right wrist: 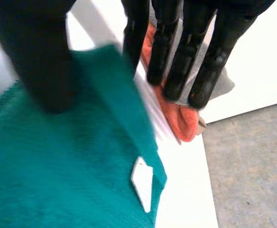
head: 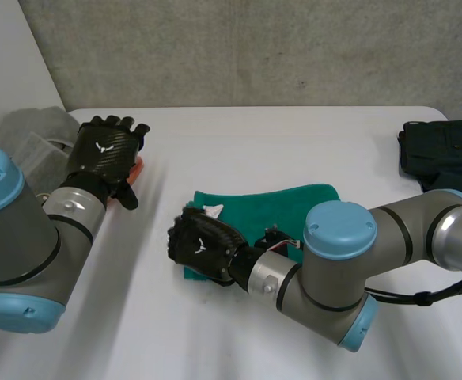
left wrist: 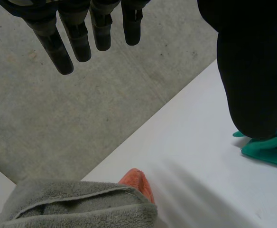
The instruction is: Fold the laundry.
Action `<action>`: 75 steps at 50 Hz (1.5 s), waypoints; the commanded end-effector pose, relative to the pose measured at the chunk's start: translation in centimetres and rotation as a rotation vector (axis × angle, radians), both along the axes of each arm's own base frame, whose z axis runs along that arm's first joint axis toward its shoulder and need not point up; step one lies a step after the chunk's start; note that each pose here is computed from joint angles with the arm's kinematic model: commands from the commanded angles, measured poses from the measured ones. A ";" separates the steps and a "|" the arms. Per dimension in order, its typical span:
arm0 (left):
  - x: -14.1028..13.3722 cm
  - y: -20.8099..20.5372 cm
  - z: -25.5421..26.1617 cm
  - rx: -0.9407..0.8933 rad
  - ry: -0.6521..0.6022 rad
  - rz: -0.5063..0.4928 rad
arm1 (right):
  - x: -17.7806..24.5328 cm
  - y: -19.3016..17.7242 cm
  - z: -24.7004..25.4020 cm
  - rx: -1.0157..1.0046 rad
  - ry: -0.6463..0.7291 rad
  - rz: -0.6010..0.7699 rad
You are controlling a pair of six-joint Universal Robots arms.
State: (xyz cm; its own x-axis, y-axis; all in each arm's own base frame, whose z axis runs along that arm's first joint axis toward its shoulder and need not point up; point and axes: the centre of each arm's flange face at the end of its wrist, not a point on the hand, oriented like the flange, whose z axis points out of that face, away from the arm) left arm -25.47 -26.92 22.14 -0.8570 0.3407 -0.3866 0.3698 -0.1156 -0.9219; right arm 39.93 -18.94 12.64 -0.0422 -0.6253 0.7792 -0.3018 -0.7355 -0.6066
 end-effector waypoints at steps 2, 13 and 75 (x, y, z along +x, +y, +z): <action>-1.0 -0.7 1.4 -0.058 0.027 -0.018 | -3.1 -3.8 4.4 0.089 -0.106 -0.261; -6.3 0.7 0.1 -0.007 0.122 -0.159 | -13.0 -7.5 5.0 0.552 -0.255 -0.694; -8.8 1.9 -1.9 0.207 0.235 -0.203 | -6.8 -8.0 5.8 0.866 -0.366 -0.696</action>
State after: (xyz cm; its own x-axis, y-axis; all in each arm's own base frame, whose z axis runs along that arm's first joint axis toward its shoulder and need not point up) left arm -31.23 -26.56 23.48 -0.8664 0.4779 -0.1446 0.1092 -0.1012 -0.9889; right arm 33.00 -25.91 20.90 -0.7115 -0.7027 -0.0026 -0.1180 0.1231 -0.9854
